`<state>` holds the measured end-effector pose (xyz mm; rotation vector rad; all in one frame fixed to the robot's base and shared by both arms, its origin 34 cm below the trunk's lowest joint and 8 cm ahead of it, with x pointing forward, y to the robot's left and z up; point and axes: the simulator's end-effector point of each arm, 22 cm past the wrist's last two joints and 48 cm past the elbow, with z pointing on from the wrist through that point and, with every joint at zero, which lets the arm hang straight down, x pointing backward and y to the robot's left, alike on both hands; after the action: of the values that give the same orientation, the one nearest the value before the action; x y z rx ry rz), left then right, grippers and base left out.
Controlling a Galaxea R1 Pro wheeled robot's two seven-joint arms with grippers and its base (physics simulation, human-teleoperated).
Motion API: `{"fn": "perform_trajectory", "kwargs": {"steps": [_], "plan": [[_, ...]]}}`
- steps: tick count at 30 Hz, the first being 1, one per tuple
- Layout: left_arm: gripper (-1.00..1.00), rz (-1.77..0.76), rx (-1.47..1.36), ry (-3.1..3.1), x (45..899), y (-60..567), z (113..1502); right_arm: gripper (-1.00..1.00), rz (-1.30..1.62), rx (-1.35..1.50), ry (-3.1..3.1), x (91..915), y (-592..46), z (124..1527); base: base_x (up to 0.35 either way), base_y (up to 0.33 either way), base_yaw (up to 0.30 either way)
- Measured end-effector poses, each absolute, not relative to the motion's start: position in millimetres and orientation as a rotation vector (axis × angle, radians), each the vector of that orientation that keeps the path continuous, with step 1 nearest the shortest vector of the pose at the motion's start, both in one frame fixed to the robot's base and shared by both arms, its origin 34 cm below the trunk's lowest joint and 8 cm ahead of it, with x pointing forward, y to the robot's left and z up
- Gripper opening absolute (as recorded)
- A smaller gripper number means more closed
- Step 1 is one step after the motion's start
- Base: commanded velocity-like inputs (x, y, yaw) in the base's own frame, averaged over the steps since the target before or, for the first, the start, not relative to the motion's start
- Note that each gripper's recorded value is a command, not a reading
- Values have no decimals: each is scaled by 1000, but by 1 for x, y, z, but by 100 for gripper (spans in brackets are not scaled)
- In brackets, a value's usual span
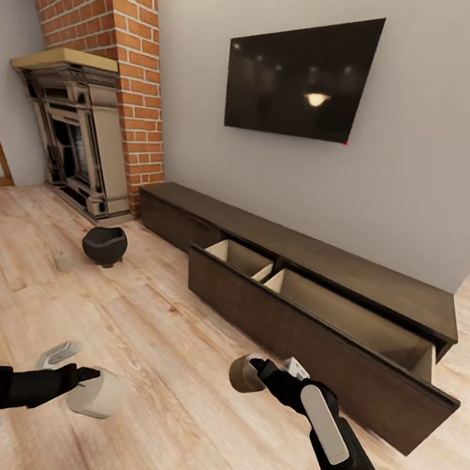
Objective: Place each of the two pumpkins and all three candles from the living room inside a cabinet in the living room (use any cabinet), then make sure every cabinet is closed, and position the cauldron so it is next to a table in the living room.
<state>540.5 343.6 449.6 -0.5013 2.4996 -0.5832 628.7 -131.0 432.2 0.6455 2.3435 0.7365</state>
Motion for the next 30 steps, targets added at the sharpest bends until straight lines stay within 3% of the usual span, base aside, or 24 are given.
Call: {"fn": "perform_trajectory", "kwargs": {"steps": [7, 30], "plan": [[-100, -598, -490, 2487, 542, 340, 455, -100, 736, 652, 2347, 628, -131, 431, 0, 0, -213], [-100, -595, -464, 2491, 545, 336, 455, -100, 834, 835, 2325, 629, -147, 418, 7, 0, -26]]}}
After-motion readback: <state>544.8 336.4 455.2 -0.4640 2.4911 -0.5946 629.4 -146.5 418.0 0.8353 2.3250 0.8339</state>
